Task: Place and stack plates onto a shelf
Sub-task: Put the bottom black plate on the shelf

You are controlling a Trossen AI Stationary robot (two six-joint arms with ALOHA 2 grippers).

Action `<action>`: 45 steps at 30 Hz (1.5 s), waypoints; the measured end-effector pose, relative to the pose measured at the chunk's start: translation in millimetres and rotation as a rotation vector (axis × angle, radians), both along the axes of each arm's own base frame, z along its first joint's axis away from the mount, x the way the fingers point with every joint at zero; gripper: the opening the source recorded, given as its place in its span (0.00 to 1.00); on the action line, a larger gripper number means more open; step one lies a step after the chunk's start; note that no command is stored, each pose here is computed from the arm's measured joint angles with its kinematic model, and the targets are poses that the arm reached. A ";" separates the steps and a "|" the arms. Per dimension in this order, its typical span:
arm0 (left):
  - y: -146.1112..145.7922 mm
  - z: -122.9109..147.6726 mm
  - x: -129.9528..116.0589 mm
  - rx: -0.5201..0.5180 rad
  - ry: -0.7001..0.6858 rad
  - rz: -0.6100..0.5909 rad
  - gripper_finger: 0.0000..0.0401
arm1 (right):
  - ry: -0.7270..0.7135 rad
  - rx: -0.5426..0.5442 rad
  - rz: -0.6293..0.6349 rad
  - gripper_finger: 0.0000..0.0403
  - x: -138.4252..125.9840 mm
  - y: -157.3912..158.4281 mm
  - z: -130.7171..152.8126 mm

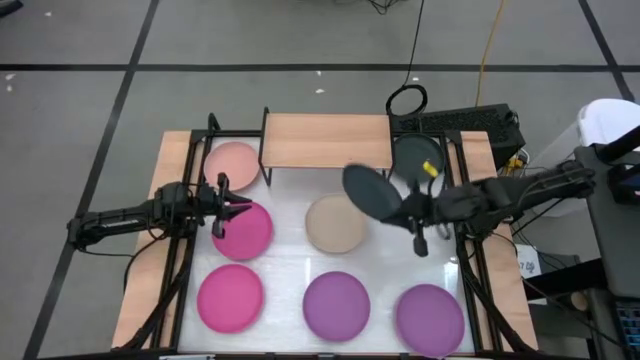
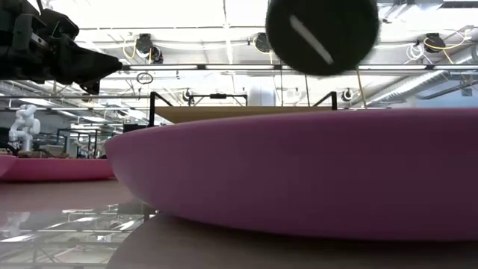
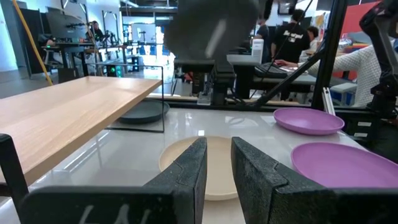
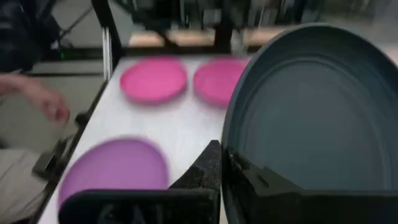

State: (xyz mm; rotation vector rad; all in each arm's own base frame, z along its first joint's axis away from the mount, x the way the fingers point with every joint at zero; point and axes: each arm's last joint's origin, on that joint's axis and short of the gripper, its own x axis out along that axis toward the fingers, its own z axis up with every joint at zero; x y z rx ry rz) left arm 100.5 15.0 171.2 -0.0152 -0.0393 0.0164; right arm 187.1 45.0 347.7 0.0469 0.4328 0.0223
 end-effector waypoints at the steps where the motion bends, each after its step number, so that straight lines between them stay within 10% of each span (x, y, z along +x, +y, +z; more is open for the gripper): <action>1: 0.0 -0.1 0.0 -0.001 0.001 0.000 0.20 | -0.021 -0.028 -0.003 0.00 1.3 -2.8 7.8; 18: 0.0 0.0 0.0 0.000 0.000 0.000 0.20 | 0.219 -0.380 -0.237 0.00 74.1 -96.4 -20.1; 28: 0.0 0.0 0.0 0.000 0.000 0.000 0.20 | 0.369 -0.262 -0.271 0.00 87.5 -164.0 -61.7; 45: -0.1 5.2 -0.3 0.011 -0.052 0.000 0.20 | 0.360 -0.227 -0.243 0.06 99.4 -171.9 -74.7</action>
